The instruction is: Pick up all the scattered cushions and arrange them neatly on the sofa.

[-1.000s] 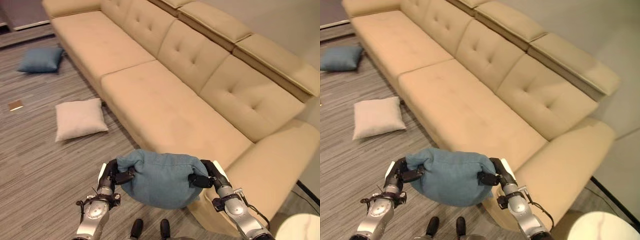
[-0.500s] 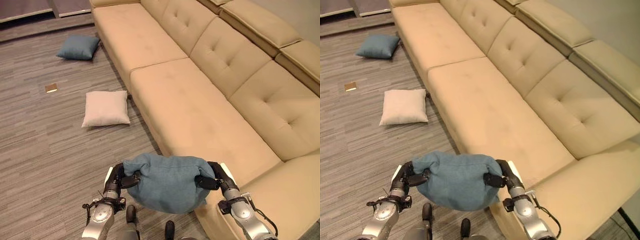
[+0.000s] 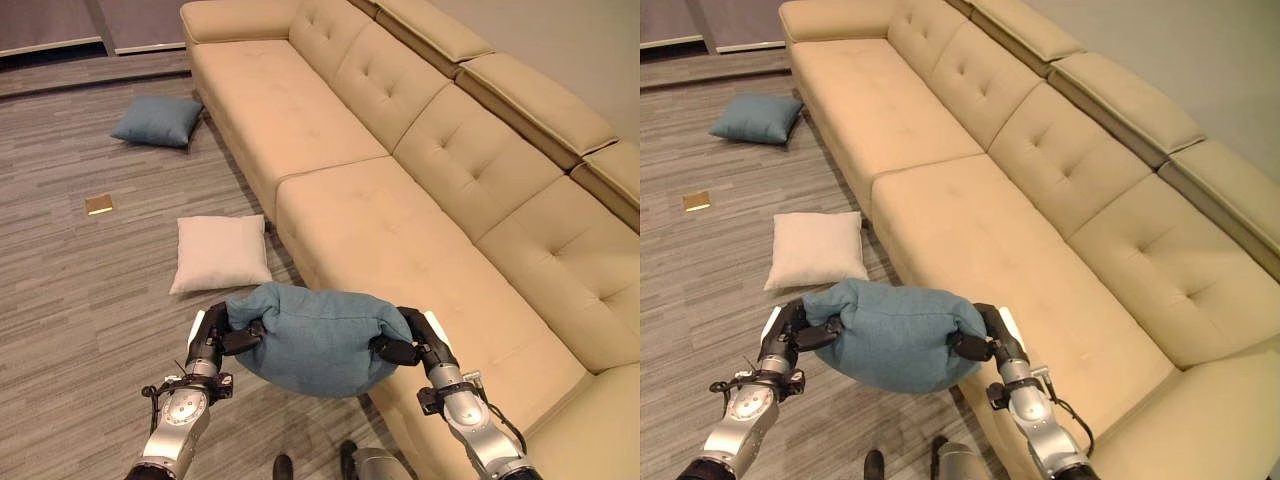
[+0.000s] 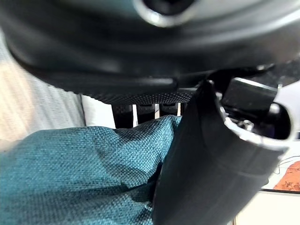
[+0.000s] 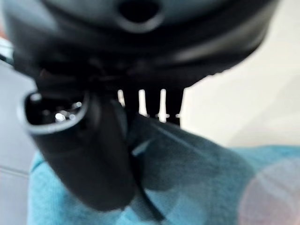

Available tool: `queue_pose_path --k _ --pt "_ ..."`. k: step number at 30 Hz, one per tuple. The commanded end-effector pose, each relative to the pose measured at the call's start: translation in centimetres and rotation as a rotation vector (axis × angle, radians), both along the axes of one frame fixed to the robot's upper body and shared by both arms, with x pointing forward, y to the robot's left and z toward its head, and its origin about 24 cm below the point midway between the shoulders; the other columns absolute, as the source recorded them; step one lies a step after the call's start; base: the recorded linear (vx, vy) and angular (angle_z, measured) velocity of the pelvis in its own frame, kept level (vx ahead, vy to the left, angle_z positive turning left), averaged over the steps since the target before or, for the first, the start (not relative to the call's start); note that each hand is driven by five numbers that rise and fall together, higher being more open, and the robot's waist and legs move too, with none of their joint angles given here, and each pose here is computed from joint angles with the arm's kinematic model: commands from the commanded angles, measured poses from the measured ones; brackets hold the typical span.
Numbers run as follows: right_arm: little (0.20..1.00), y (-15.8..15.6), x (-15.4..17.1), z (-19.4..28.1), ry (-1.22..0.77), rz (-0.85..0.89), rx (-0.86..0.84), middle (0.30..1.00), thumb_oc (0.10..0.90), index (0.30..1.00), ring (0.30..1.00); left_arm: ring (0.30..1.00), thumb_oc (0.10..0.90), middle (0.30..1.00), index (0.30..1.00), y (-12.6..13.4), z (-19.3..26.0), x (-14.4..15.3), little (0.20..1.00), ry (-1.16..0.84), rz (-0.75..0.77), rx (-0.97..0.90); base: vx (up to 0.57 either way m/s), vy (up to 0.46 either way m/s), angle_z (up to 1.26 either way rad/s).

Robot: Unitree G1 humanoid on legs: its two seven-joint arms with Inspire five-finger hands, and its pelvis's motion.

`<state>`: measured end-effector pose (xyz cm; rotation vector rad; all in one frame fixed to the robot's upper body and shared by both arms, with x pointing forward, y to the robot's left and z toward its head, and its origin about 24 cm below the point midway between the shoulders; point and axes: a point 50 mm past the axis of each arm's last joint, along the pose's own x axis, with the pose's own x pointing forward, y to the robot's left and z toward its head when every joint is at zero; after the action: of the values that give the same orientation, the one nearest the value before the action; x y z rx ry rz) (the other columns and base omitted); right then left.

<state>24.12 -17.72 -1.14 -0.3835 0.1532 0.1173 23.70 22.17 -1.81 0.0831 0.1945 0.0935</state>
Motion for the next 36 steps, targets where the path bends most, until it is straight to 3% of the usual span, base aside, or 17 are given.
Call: queue_pose_path --k 1,10,19,36 --pt "0.3 3.0 3.3 6.9 -0.349 0.121 0.134 0.3 0.4 0.3 0.3 0.3 0.4 0.3 0.3 -7.0 5.2 2.2 0.3 -0.32 -0.274 -0.109 0.2 -0.062 0.07" --pt "0.3 1.1 2.3 6.4 -0.336 0.083 0.109 0.3 0.4 0.3 0.3 0.3 0.4 0.3 0.3 -7.9 4.3 1.6 0.3 -0.274 -0.316 -0.132 0.15 -0.085 0.04" --pt "0.3 -0.1 2.1 5.7 -0.296 0.037 0.088 0.3 0.4 0.3 0.3 0.3 0.4 0.3 0.3 -8.5 4.4 1.5 0.3 -0.277 -0.312 -0.169 0.13 0.036 -0.6" --pt "0.3 1.8 2.9 6.4 -0.319 0.076 0.168 0.3 0.4 0.3 0.3 0.3 0.4 0.3 0.3 -6.9 4.5 1.2 0.3 -0.28 -0.278 -0.131 0.09 0.115 -0.87"
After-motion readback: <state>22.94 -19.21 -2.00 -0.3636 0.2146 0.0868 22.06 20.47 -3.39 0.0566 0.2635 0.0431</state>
